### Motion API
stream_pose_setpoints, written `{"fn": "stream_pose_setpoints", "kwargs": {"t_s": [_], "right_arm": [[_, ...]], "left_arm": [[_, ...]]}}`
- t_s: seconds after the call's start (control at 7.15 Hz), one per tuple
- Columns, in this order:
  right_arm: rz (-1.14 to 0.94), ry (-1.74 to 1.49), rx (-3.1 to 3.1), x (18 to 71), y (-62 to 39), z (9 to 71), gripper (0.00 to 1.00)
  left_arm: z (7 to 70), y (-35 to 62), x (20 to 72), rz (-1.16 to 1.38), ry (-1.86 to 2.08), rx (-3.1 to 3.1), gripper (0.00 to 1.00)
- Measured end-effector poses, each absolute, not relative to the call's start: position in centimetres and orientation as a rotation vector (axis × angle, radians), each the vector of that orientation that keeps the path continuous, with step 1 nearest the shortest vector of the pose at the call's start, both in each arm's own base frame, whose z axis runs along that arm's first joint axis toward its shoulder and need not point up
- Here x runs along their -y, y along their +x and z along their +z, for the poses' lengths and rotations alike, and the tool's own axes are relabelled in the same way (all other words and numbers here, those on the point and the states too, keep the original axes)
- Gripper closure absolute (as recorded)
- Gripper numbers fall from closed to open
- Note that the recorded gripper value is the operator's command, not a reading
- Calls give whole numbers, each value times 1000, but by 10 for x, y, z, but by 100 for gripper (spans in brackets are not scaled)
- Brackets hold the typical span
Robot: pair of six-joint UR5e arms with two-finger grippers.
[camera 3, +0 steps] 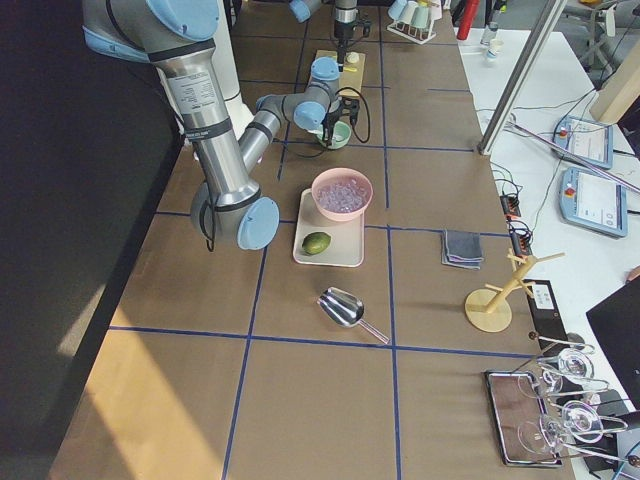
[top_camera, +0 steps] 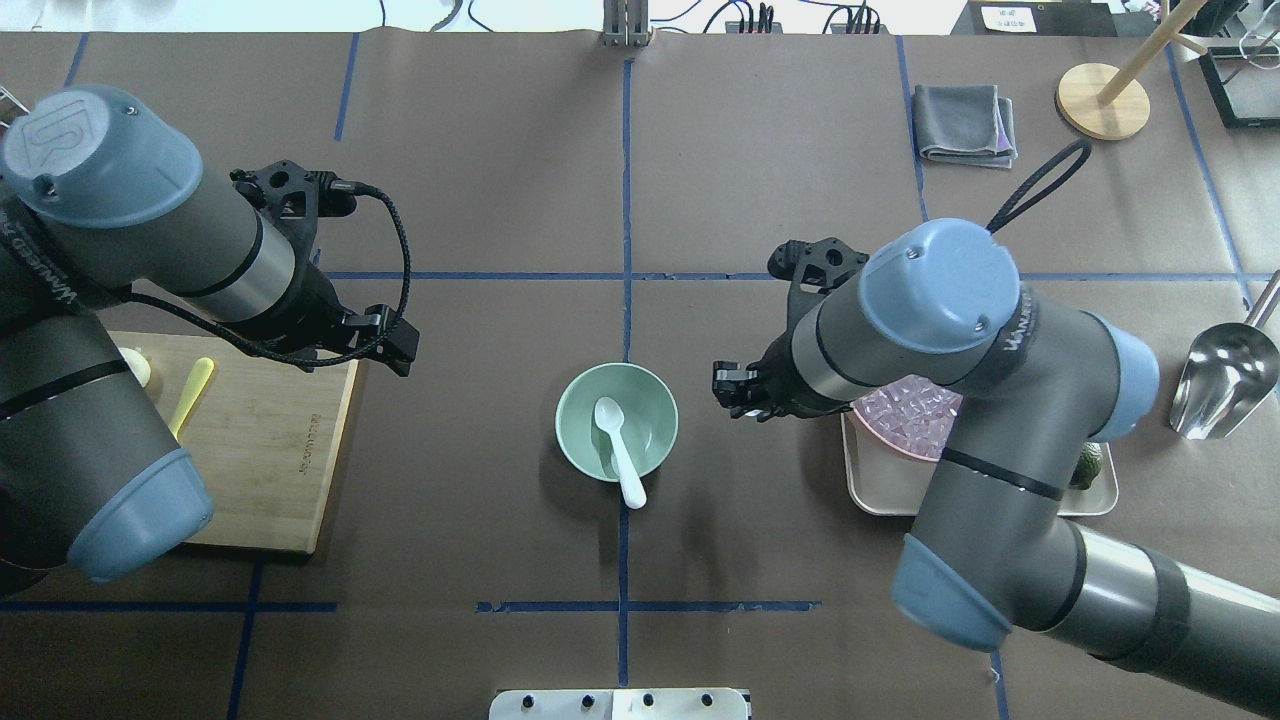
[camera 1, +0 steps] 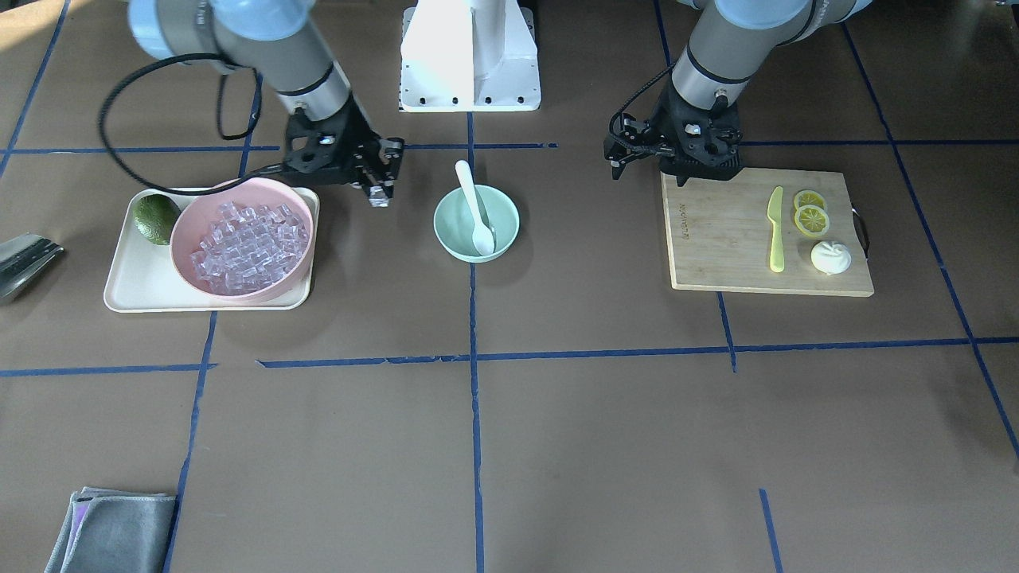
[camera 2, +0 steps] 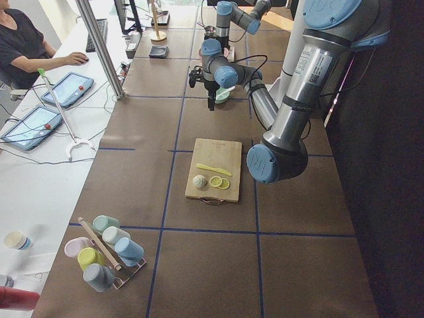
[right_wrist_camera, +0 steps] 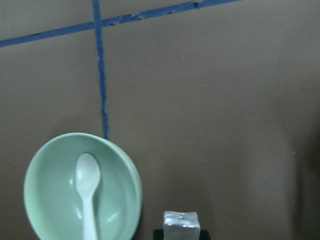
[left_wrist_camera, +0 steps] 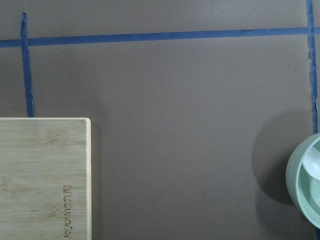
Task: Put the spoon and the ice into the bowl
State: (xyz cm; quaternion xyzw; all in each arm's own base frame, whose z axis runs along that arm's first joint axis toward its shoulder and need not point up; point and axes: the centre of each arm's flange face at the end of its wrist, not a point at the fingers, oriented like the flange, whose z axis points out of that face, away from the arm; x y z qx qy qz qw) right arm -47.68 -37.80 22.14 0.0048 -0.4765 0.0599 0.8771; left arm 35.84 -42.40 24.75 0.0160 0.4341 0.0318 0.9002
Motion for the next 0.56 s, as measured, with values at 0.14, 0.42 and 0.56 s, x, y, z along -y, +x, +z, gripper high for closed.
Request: {"fn": "stream_pose_setpoints", "kwargs": {"t_s": [0.14,0.42,0.56], "right_arm": [[155,1,994,377,-511,203,100],[191,24,1005,383,-560,195,98],[209,24,1021,386,-576,197,97]], "left_arm": [[249,358,424,64,31,-896,0],[252,357,423,64,28,-894,0],[252,358,423,65,27,-894,0]]}}
